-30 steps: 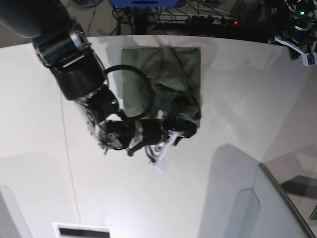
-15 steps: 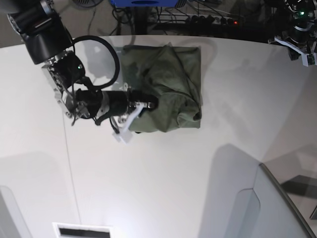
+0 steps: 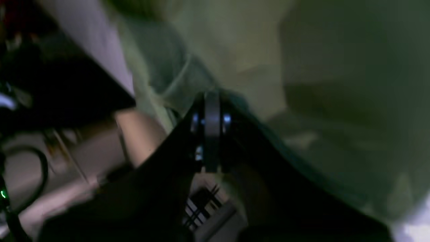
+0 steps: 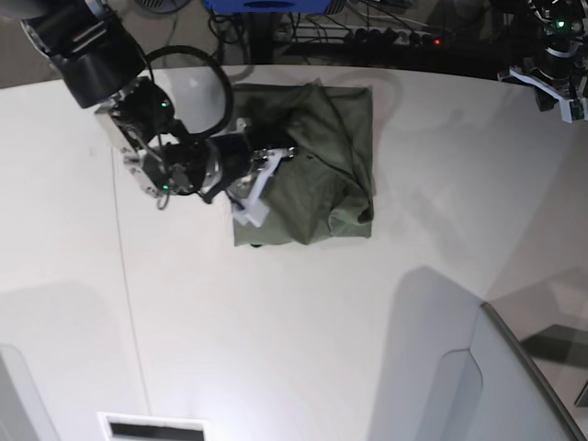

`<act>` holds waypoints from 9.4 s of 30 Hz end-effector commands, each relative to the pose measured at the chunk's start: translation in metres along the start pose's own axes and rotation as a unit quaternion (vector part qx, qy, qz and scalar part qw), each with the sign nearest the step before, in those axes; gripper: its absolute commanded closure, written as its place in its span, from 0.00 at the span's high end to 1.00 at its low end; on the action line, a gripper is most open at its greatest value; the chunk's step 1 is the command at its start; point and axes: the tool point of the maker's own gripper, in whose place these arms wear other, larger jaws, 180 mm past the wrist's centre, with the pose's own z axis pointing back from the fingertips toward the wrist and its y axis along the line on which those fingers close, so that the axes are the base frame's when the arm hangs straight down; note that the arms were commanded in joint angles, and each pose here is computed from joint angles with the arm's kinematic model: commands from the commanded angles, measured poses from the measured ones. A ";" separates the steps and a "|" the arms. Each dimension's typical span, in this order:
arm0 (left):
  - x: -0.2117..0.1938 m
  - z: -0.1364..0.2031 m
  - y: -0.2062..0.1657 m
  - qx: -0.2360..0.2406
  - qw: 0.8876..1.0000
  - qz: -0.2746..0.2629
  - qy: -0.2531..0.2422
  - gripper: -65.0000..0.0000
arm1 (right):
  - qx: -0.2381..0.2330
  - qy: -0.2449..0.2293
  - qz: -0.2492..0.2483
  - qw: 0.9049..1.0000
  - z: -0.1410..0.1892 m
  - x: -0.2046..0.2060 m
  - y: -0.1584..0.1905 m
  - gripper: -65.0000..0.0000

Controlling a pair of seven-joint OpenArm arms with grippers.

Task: Layout the t-shirt on the table in an organized manner, then fold the t-shirt properly
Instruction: 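Tuck and flatten the bundle's loose edges with the right gripper, then smooth the folded shirt's sides with both grippers, then grasp the folded shirt's edge with the left gripper and lift it, then flip the folded shirt over with the left gripper and press it flat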

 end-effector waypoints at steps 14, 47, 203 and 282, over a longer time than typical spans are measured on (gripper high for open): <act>0.033 -0.006 0.006 0.007 0.999 -0.006 -0.041 0.00 | 0.036 0.104 0.044 0.993 -0.030 0.013 0.062 0.00; 0.073 -0.027 -0.007 -0.018 0.997 -0.030 -0.074 0.00 | 0.016 0.198 -0.025 0.980 -0.029 -0.008 0.031 0.01; 0.068 -0.036 -0.379 -0.439 0.751 -0.493 0.000 0.00 | -0.077 -0.174 -0.038 0.981 0.152 0.006 -0.146 0.00; 0.176 0.024 -0.509 -0.455 0.618 -0.617 -0.174 0.88 | -0.103 -0.309 -0.145 0.934 0.229 -0.010 -0.213 0.00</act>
